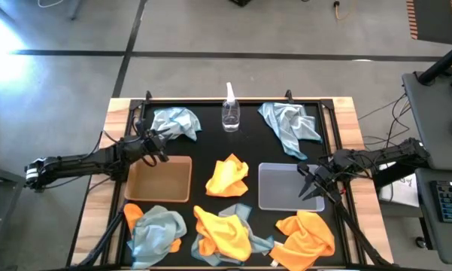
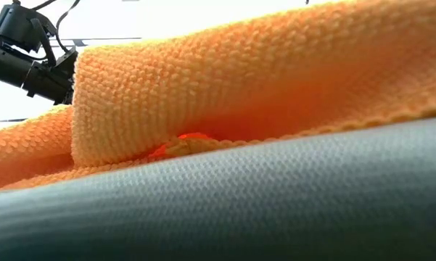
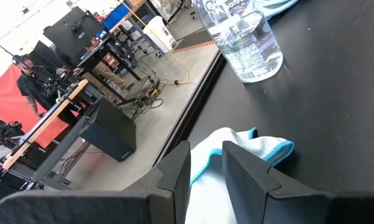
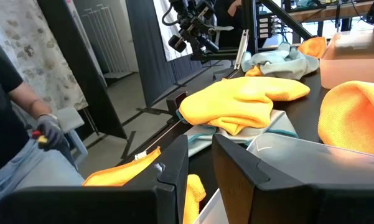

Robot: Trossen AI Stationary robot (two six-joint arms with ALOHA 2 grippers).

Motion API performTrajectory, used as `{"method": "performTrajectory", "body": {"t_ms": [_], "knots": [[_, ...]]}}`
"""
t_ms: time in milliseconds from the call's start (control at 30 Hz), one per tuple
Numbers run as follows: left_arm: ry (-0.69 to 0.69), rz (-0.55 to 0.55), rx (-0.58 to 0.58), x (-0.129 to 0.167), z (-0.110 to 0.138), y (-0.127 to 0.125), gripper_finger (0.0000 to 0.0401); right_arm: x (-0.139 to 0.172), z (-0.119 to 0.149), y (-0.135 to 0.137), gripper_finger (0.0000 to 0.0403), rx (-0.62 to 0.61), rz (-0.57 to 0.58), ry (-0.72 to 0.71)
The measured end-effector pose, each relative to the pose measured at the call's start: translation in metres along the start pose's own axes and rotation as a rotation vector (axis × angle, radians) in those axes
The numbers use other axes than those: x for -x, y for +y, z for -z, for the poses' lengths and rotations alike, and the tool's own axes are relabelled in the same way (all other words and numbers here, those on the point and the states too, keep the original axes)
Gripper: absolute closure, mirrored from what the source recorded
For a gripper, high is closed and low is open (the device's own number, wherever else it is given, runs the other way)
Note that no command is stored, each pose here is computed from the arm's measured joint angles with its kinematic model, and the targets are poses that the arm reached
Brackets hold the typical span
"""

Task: Sort microfiber towel by color & place in baskets

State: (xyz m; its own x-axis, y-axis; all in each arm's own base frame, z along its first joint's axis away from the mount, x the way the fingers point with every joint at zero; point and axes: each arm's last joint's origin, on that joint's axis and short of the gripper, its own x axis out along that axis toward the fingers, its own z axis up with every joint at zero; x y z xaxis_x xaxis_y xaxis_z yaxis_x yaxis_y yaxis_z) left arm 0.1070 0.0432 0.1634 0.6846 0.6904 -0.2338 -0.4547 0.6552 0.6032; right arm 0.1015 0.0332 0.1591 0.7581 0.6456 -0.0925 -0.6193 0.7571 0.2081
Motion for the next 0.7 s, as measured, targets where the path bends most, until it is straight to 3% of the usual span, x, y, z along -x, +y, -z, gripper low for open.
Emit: {"method": "performTrajectory", "body": {"t_ms": [267, 700], "knots": [[0.000, 0.000, 0.000, 0.0000, 0.0000, 0.0000, 0.0323, 0.0000, 0.0001, 0.0000, 0.0335, 0.005, 0.000, 0.000], [0.000, 0.000, 0.000, 0.0000, 0.0000, 0.0000, 0.0323, 0.0000, -0.0003, 0.0000, 0.0335, 0.371, 0.003, -0.003]]}}
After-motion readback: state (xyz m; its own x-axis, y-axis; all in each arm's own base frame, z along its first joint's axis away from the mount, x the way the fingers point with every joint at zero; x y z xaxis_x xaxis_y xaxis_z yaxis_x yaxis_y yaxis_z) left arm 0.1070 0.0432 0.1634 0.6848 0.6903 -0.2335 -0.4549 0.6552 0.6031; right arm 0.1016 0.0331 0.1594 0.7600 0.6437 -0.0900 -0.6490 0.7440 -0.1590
